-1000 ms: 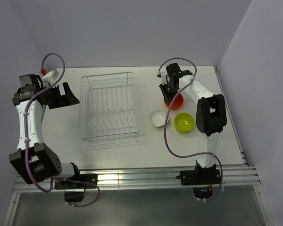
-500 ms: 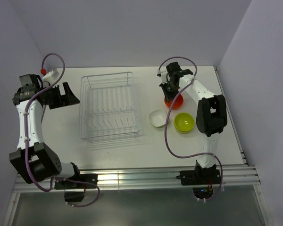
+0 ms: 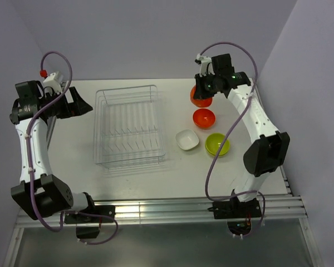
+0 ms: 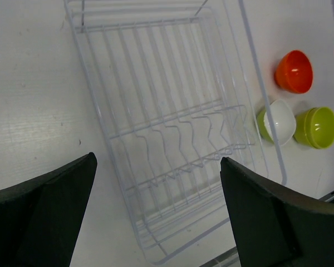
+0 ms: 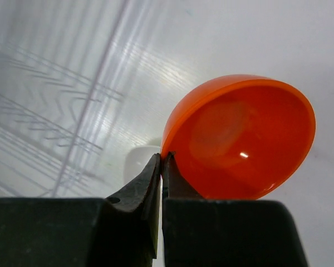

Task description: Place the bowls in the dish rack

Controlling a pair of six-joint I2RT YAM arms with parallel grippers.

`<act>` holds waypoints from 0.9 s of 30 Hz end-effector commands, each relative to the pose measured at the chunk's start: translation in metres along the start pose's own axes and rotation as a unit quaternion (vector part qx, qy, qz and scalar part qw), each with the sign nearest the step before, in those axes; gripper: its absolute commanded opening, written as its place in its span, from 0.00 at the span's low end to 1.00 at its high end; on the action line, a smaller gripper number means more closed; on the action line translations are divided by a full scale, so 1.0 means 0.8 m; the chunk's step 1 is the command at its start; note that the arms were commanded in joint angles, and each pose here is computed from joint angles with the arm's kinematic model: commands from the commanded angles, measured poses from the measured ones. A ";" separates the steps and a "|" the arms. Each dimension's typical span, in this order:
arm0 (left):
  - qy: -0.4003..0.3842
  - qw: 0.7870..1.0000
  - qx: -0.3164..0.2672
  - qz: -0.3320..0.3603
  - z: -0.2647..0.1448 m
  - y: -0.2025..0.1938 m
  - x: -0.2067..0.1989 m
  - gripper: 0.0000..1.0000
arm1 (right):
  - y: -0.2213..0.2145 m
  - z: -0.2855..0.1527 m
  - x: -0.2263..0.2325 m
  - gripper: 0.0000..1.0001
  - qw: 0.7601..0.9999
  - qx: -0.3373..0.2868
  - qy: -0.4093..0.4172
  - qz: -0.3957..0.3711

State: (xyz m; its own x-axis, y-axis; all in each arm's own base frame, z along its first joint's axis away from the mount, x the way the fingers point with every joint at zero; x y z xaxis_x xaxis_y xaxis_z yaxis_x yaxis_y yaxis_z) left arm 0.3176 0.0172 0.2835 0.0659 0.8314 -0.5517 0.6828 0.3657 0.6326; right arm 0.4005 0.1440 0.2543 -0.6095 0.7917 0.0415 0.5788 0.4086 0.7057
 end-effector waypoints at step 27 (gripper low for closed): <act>-0.258 0.943 -0.195 0.077 0.037 0.017 -0.293 0.99 | 0.213 -0.125 0.163 0.00 0.812 -0.322 0.377 0.308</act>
State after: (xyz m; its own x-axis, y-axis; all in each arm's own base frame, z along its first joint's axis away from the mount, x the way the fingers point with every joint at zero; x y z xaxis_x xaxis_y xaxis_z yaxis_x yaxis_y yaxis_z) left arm 0.3279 -0.1775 0.3881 0.5400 0.6162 -0.5733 0.3751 0.4335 0.8194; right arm 0.3771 0.2598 0.4204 -0.5736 0.2580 0.7775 0.6509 -0.4327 0.6238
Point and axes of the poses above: each gripper's point midway between its finger pads, its own z axis out along the fingers, its own x axis along the line the jaws close on, y = z × x, the point moved 3 cm from there along -z, back along the fingers, and after that the axes turned 11 degrees about -z, right-handed, at the moved point
